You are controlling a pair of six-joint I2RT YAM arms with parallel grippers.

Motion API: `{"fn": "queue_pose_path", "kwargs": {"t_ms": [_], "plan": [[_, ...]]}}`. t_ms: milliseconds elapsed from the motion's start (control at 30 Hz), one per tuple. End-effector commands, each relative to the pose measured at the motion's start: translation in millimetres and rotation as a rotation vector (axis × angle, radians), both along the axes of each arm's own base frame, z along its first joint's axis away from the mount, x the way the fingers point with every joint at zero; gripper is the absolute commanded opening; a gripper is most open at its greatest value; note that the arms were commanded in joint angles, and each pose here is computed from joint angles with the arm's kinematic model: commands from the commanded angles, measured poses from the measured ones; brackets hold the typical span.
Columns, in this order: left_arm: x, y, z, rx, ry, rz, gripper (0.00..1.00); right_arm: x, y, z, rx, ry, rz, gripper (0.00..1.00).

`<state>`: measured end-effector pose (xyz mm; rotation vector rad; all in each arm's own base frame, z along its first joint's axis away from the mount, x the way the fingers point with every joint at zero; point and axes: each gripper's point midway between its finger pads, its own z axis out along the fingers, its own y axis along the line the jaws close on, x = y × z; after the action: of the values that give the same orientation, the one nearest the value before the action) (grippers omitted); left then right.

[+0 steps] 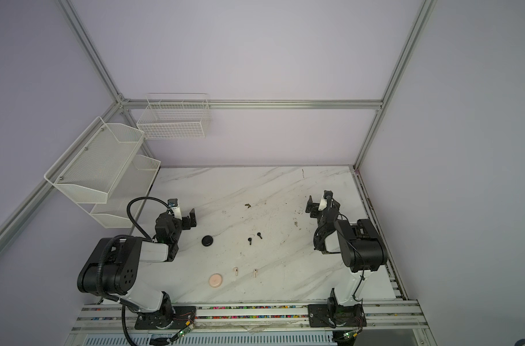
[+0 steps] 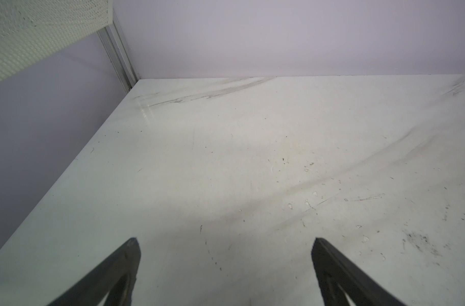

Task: Insert wireless bluetooth earbuds into charging case
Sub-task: Rotate the charging case at the center of the table.

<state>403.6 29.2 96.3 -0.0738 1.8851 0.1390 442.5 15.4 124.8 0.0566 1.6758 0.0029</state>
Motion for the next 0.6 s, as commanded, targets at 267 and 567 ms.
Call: {"fn": "queue_pose_path", "kwargs": {"t_ms": [267, 567], "plan": [[-0.7, 1.3, 16.6, 0.005, -0.068, 0.014, 1.0, -0.7, -7.1, 8.9, 0.002, -0.036, -0.03, 0.97], [-3.3, 14.1, 26.7, 0.011, -0.079, 0.107, 1.0, -3.8, -13.1, 21.2, 0.013, -0.06, -0.073, 0.97]]}}
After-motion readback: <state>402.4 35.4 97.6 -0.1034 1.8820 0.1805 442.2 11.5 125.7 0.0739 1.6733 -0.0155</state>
